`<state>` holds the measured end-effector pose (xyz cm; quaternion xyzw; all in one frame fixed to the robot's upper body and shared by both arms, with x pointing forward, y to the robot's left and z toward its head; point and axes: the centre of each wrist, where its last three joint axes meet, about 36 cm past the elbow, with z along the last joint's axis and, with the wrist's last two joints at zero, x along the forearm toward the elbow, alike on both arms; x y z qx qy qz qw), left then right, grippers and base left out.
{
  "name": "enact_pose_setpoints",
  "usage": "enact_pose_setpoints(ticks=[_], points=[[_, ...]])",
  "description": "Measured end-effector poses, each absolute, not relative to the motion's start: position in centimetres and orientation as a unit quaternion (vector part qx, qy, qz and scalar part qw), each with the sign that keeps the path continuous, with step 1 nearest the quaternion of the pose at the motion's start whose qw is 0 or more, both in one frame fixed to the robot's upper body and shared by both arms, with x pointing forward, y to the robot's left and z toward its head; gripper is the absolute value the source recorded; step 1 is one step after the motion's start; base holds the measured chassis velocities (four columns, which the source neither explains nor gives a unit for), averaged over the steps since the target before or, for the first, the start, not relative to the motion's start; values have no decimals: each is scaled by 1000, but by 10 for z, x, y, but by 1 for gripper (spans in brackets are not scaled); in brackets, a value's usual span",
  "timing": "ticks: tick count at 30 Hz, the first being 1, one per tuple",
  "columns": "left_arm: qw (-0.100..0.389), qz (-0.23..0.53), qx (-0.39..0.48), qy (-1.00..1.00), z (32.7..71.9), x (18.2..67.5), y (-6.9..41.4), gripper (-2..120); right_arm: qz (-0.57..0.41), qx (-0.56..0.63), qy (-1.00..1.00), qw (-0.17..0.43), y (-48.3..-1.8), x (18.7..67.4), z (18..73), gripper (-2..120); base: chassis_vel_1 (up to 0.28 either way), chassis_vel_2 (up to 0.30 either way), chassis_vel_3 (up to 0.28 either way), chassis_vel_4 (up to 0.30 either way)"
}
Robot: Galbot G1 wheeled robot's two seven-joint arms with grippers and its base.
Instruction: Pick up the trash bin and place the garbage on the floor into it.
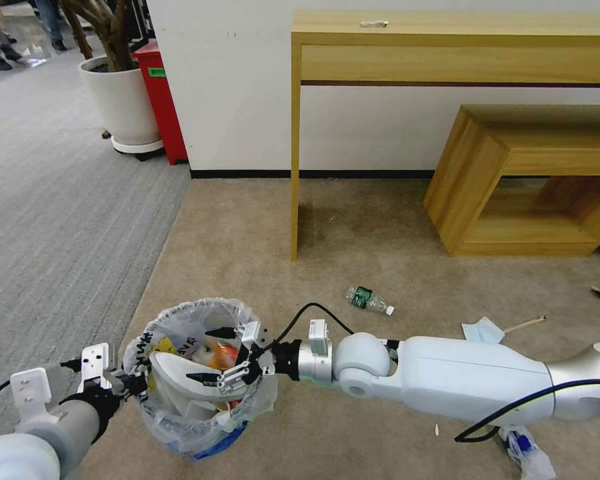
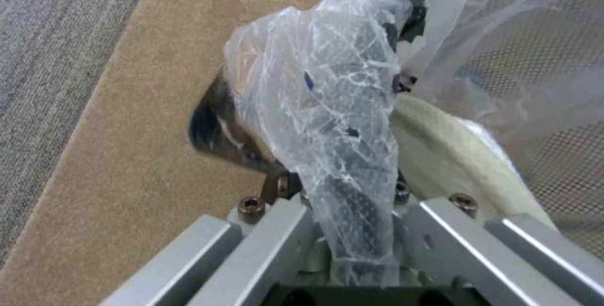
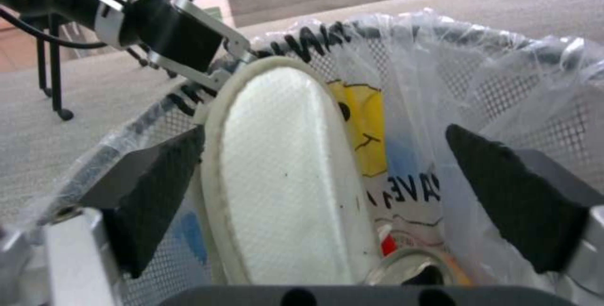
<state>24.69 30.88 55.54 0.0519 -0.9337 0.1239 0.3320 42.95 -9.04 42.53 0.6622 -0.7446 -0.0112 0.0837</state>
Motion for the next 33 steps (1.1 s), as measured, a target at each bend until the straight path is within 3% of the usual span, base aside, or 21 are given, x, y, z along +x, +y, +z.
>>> enact_pose_setpoints(ticks=[14,25,33], points=[[333,122,59,-933,554,246,310,1,-17,668,-741,61,-86,429,437,99,0,0,0,0],[335,112,88,-931,550,248,315,1,-82,643,-761,-31,-77,438,459,98,0,0,0,0],[336,117,81,-931,549,248,315,1,-108,630,-767,-52,-75,441,465,98,0,0,0,0]])
